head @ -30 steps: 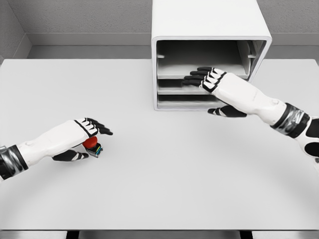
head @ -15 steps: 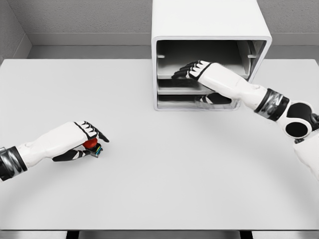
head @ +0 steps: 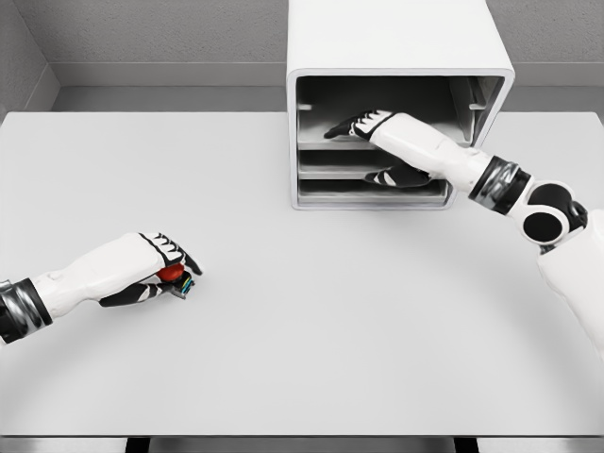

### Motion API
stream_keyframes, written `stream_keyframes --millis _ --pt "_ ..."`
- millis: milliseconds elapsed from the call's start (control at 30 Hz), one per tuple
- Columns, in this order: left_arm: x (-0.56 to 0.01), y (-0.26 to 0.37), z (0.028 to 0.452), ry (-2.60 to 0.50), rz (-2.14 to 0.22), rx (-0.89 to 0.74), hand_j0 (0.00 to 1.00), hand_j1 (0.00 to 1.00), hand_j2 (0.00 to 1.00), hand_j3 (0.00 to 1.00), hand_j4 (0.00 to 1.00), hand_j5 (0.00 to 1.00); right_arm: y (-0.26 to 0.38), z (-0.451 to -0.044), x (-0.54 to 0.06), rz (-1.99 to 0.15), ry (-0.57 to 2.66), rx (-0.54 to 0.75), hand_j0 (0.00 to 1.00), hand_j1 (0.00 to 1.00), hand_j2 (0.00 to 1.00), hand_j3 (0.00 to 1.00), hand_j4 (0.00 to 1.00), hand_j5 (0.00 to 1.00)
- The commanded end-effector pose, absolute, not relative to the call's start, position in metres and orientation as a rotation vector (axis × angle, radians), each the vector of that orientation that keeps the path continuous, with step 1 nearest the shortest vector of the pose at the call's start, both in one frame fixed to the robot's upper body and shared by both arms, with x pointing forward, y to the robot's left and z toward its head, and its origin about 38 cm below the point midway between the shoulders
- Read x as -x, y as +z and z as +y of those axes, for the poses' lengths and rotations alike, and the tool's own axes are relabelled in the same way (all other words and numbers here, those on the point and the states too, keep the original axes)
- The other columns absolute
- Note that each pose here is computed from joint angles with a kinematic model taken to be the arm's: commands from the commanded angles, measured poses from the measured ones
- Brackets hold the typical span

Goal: Slide open multi-storey tabletop storage cabinets and put open load switch and slide close multi-storey tabletop storage cabinets

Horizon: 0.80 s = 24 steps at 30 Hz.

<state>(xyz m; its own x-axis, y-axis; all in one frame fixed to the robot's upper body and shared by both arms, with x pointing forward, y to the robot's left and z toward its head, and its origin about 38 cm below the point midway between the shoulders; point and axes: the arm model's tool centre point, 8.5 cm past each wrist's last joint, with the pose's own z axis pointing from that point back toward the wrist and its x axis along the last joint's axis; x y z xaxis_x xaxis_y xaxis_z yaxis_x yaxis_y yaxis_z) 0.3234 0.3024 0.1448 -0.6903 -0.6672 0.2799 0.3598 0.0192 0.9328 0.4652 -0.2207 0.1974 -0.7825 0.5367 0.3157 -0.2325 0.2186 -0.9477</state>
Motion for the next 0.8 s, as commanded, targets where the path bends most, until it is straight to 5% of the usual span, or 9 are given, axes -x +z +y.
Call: stream_keyframes --millis 0,200,767 --pt "-0.324 0.145 0.303 -1.756 -1.564 -0.319 0.47 0.47 0.47 0.47 0.47 0.47 0.193 -0.222 -0.467 -1.880 1.606 0.271 0.85 0.85 0.85 0.85 0.85 0.85" --pt "-0.324 0.146 0.303 -1.755 -1.566 -0.320 0.40 0.40 0.40 0.40 0.40 0.40 0.191 -0.221 -0.475 -1.864 1.591 0.270 0.85 0.85 0.85 0.85 0.85 0.85" --pt "-0.326 0.163 0.297 -1.745 -1.634 -0.333 0.40 0.40 0.40 0.40 0.40 0.40 0.199 -0.227 -0.467 -1.878 1.623 0.292 0.86 0.86 0.86 0.86 0.86 0.86"
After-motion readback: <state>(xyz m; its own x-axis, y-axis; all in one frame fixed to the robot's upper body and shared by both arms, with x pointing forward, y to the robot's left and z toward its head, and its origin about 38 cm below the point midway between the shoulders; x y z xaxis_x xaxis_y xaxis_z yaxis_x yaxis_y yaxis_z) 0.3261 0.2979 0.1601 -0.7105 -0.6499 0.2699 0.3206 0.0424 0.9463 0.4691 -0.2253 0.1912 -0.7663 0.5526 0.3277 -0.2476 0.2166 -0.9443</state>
